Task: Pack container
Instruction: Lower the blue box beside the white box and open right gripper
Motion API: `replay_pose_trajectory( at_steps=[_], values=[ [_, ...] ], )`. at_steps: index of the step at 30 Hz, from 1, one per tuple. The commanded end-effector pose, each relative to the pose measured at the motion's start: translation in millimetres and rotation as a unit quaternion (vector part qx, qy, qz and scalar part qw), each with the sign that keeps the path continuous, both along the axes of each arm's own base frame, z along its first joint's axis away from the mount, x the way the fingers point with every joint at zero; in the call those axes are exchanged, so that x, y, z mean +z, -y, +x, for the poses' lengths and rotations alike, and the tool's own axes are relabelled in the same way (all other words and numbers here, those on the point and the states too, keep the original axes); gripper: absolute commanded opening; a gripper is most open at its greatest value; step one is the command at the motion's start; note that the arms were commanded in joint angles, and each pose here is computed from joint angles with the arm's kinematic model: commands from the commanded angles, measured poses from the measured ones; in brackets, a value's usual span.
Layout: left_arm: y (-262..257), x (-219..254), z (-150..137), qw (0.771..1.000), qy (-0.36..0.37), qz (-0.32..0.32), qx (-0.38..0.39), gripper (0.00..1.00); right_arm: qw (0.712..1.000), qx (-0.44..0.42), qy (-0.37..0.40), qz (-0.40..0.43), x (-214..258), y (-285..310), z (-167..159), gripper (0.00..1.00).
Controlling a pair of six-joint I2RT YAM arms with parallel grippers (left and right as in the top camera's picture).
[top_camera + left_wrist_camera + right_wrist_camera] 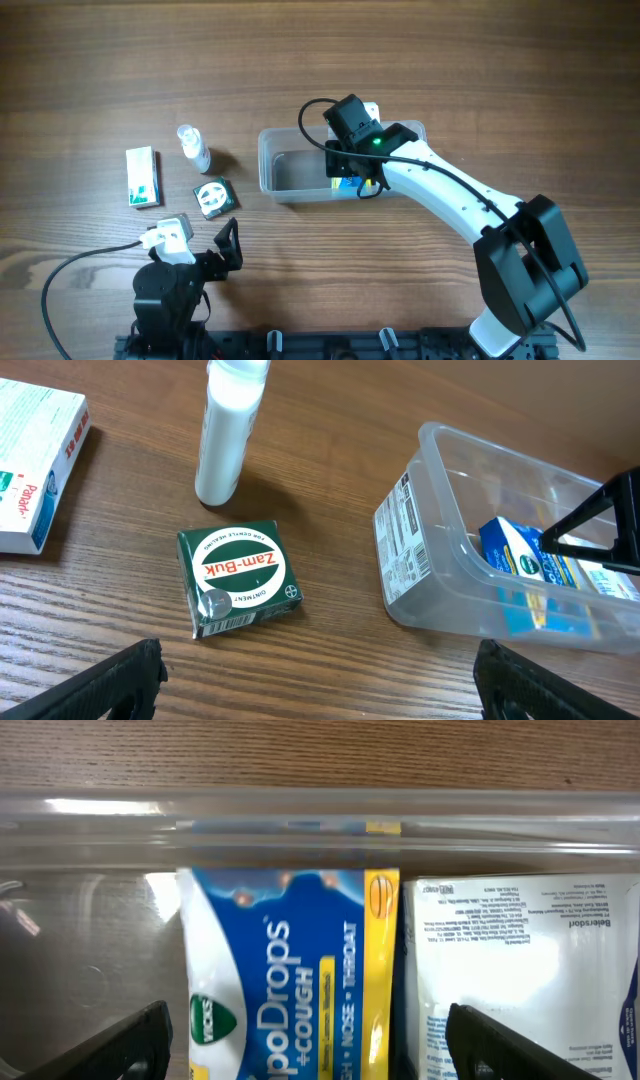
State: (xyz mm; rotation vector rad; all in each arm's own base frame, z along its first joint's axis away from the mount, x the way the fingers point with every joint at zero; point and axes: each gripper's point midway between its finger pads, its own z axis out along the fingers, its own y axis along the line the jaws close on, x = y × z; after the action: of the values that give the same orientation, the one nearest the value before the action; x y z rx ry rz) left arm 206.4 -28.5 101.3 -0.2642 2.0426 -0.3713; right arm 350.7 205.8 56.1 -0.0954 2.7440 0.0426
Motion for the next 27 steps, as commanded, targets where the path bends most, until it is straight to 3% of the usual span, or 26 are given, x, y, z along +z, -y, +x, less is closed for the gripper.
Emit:
replay_pose_trajectory(
  at_steps=[1,3,8,10,15,20,27],
  values=[
    [1.0,1.2,0.4,1.0,0.005,-0.002,-0.004,1.0,1.0,0.004,0.016,-0.009,10.5,1.9,4.5,0.84],
    [0.9,1.2,0.4,1.0,0.005,-0.002,-0.004,1.0,1.0,0.004,0.024,-0.002,18.8,-0.6,7.6,0.68],
    [1.0,1.2,0.4,1.0,0.005,-0.002,-0.004,1.0,0.999,0.014,0.037,0.009,32.3,-5.3,11.2,0.12],
    [1.0,1.2,0.4,1.0,0.005,-0.002,-0.004,1.0,0.999,0.013,0.036,0.007,32.0,-4.1,11.1,0.05],
    [0.9,1.2,0.4,1.0,0.005,-0.002,-0.004,1.0,0.999,0.009,0.038,0.017,35.0,-2.7,14.0,0.04],
    [0.9,1.2,0.4,1.0,0.005,-0.002,-0.004,1.0,0.997,-0.074,0.026,-0.004,32.1,37.2,18.6,0.04],
    [0.9,1.2,0.4,1.0,0.005,-0.002,-0.004,1.0,0.995,-0.096,-0.018,0.017,16.9,73.6,21.6,0.04]
  ],
)
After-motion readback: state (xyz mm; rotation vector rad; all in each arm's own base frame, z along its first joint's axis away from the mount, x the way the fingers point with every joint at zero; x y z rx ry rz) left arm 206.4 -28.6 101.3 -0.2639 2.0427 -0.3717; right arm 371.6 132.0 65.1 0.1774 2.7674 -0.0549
